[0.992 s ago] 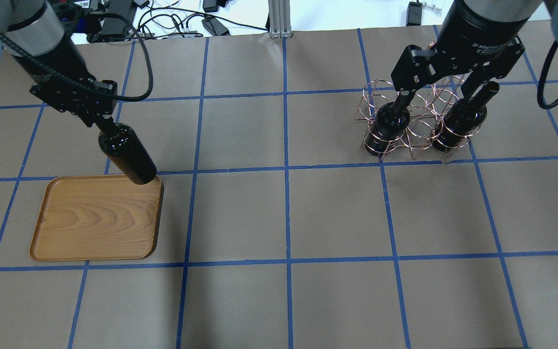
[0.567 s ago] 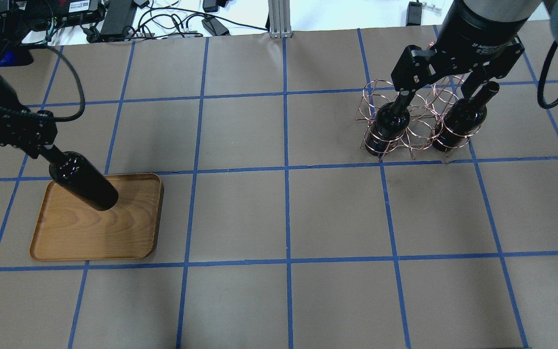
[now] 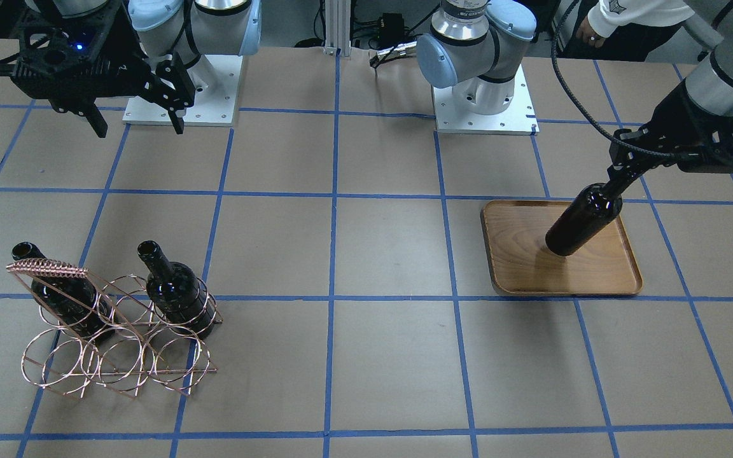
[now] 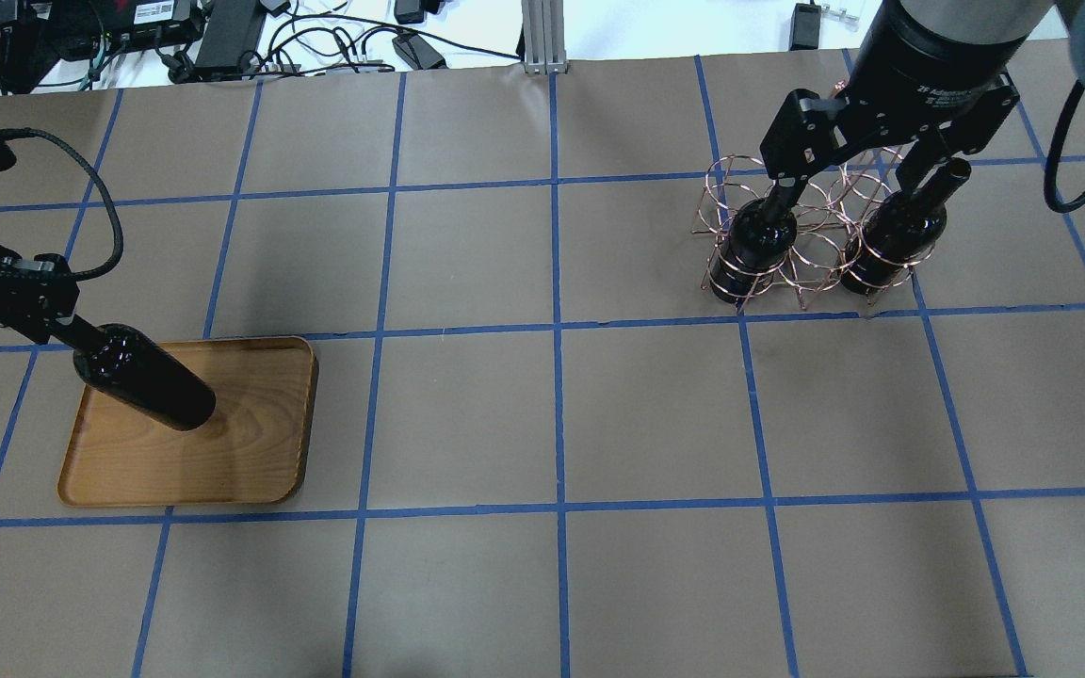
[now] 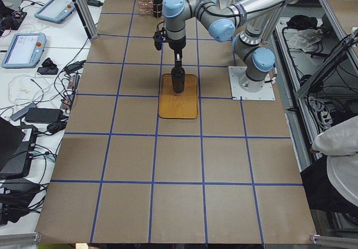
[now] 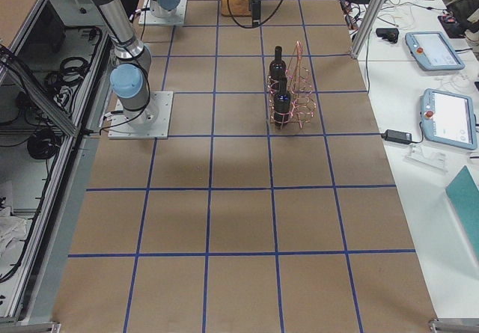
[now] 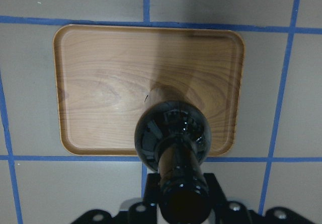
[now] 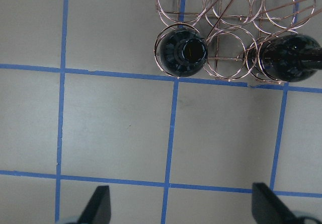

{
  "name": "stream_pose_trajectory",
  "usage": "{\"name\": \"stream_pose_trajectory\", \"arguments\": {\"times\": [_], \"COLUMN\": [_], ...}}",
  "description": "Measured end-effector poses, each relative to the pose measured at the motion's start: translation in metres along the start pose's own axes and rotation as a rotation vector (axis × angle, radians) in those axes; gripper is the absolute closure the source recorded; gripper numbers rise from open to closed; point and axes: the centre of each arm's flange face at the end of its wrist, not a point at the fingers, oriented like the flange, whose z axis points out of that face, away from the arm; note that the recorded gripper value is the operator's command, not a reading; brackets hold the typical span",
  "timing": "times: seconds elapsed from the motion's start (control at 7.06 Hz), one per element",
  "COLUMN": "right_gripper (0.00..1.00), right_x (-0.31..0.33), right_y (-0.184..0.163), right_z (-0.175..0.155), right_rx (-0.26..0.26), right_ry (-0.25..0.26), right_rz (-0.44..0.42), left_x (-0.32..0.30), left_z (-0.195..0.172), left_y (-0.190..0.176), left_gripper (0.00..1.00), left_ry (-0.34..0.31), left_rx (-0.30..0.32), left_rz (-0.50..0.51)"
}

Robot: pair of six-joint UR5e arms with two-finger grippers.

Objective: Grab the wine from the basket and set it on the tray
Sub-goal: 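Lay the bottle down on the tray and open the left gripper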

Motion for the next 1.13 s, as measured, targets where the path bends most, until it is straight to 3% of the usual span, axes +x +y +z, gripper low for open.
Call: {"name": "stream_pose_trajectory", "arguments": {"times": [0.57, 0.71, 0.85, 1.13], "right_gripper": [0.0, 0.0, 0.0, 0.0], "right_x": [0.0, 0.0, 0.0, 0.0], "right_y": [0.0, 0.0, 0.0, 0.0], "right_z": [0.0, 0.0, 0.0, 0.0], "right_rx": [0.0, 0.0, 0.0, 0.0], "right_ry": [0.003, 0.003, 0.004, 0.004], "right_rz": [0.0, 0.0, 0.0, 0.0], "left_x": [-0.015, -0.015, -0.016, -0.017], "left_z": [0.013, 0.017, 0.019, 0.019], "left_y": [0.006, 0.008, 0.009, 0.01], "left_gripper": [0.99, 0.05, 0.0, 0.0], "left_ry": [0.03, 0.031, 0.029, 0.025], "left_rx": [0.008, 0.0, -0.004, -0.01], "left_rz": [-0.013, -0.015, -0.015, -0.015]}}
